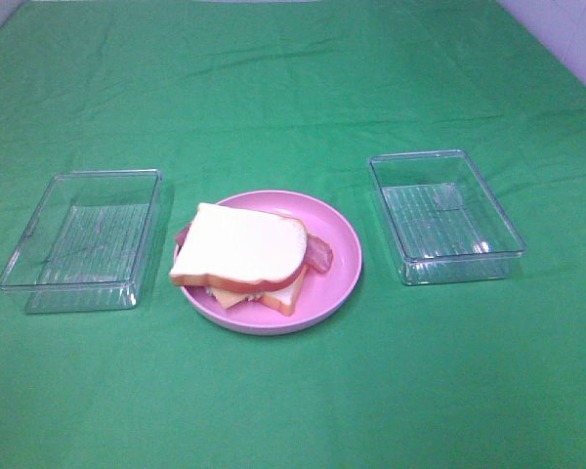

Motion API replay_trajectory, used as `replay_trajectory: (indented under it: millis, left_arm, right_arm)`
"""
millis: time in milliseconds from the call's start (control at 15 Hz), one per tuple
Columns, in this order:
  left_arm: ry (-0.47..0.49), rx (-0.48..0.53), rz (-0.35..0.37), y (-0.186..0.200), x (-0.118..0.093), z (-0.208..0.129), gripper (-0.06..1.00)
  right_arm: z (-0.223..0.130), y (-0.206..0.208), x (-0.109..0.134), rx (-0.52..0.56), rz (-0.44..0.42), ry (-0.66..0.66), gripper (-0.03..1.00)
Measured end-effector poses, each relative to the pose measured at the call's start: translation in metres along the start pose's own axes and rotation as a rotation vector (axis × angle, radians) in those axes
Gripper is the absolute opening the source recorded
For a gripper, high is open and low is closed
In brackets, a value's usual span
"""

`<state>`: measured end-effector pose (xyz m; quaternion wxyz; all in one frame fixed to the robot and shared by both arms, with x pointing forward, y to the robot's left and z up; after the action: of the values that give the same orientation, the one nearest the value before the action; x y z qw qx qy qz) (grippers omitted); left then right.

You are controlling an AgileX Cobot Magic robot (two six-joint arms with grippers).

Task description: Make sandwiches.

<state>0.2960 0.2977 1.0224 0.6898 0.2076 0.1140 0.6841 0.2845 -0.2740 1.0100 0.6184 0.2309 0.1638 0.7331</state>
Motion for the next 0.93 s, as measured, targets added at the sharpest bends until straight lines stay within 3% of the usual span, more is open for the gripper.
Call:
replay_trajectory:
  millis: [933]
  left_arm:
    - [0.000, 0.000, 0.000, 0.0000, 0.0000, 0.0000, 0.63]
  right_arm:
    - [0.0011, -0.0009, -0.0001, -0.010, -0.037, -0.044, 0.71]
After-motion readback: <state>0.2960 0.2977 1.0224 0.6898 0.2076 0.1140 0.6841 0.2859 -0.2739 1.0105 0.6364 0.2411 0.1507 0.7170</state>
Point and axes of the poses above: a point on each arm's last joint axis where the gripper is mounted, y pointing back along that axis away from the gripper, x along the wrist's bending axis when the last joint is at zero, z = x × y, the point moved 7 cm from there along -y, pointing out along that axis toward the gripper, and after that the axes turned 9 degrees about -y, right-handed, at the moved point
